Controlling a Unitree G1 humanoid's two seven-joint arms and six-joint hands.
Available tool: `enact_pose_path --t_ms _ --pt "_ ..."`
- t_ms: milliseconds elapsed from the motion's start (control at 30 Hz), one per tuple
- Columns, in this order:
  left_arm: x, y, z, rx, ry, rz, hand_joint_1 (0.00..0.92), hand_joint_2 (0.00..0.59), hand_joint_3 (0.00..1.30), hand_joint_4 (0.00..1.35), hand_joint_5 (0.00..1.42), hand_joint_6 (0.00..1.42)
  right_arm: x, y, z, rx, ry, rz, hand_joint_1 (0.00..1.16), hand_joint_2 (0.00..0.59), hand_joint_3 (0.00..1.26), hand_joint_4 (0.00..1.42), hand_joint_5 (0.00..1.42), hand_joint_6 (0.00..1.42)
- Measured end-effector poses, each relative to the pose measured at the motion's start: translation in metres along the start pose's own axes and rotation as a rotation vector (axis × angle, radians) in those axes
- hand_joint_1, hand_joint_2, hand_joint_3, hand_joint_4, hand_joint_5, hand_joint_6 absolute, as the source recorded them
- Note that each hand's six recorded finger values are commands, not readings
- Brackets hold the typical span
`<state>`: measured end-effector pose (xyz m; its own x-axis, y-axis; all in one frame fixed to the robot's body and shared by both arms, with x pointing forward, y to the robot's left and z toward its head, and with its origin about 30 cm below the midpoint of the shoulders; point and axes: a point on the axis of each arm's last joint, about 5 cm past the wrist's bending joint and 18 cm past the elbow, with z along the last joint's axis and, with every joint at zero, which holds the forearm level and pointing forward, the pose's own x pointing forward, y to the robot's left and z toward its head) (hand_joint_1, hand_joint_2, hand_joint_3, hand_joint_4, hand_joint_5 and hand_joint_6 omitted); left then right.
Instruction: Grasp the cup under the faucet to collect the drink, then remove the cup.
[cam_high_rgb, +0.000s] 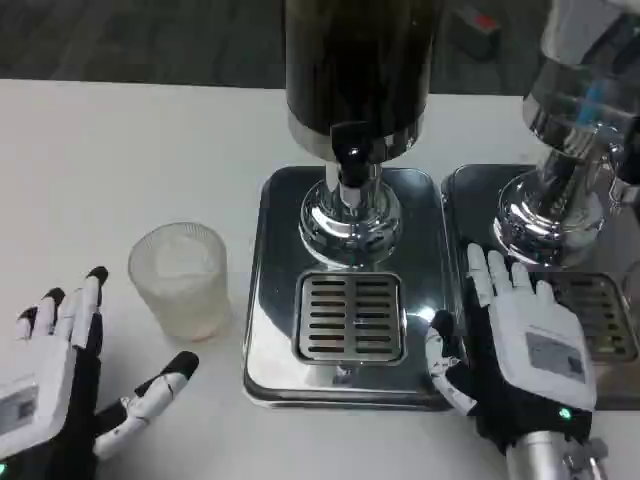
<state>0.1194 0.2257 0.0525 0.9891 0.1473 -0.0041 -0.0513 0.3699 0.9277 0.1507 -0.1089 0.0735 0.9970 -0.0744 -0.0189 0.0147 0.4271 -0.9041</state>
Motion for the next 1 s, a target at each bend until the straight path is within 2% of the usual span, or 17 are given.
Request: enact_pose_path --t_ms 467,500,600,767,933,1000 --pt "-0.002 -0.001 -0.0012 0.001 0.007 -0.006 0.0 0.137 0.0 0.0 0.0 0.0 0.0 0.0002 0.0001 0.002 0.001 0.001 0.38 0.577 0.01 0.0 0.0 0.0" --pt "-0.002 0.0 -0.0015 0.001 0.007 0.001 0.0 0.122 0.0 0.0 0.0 0.0 0.0 0.0001 0.0001 0.002 0.001 0.001 0.38 0.577 0.01 0.0 0.0 0.0" --pt "-0.003 0.001 -0.0022 -0.003 0.0 0.046 0.0 0.093 0.0 0.0 0.0 0.0 0.001 -0.0002 0.0002 0.002 -0.001 0.003 0.38 0.577 0.01 0.0 0.0 0.0" --pt "0.003 0.011 -0.0056 -0.063 -0.04 0.202 0.0 0.065 0.0 0.0 0.0 0.0 0.003 -0.0014 0.0006 -0.001 -0.006 0.0 0.38 0.577 0.01 0.0 0.0 0.0" --pt "0.015 0.012 -0.0085 -0.101 -0.06 0.221 0.0 0.003 0.0 0.0 0.0 0.0 0.003 -0.0016 0.0 -0.003 0.003 -0.002 0.38 0.577 0.01 0.0 0.0 0.0" --pt "0.02 0.012 -0.0106 -0.137 -0.066 0.213 0.0 0.0 0.0 0.0 0.0 0.0 0.004 -0.0017 -0.0003 -0.003 0.008 -0.003 0.38 0.577 0.01 0.0 0.0 0.0"
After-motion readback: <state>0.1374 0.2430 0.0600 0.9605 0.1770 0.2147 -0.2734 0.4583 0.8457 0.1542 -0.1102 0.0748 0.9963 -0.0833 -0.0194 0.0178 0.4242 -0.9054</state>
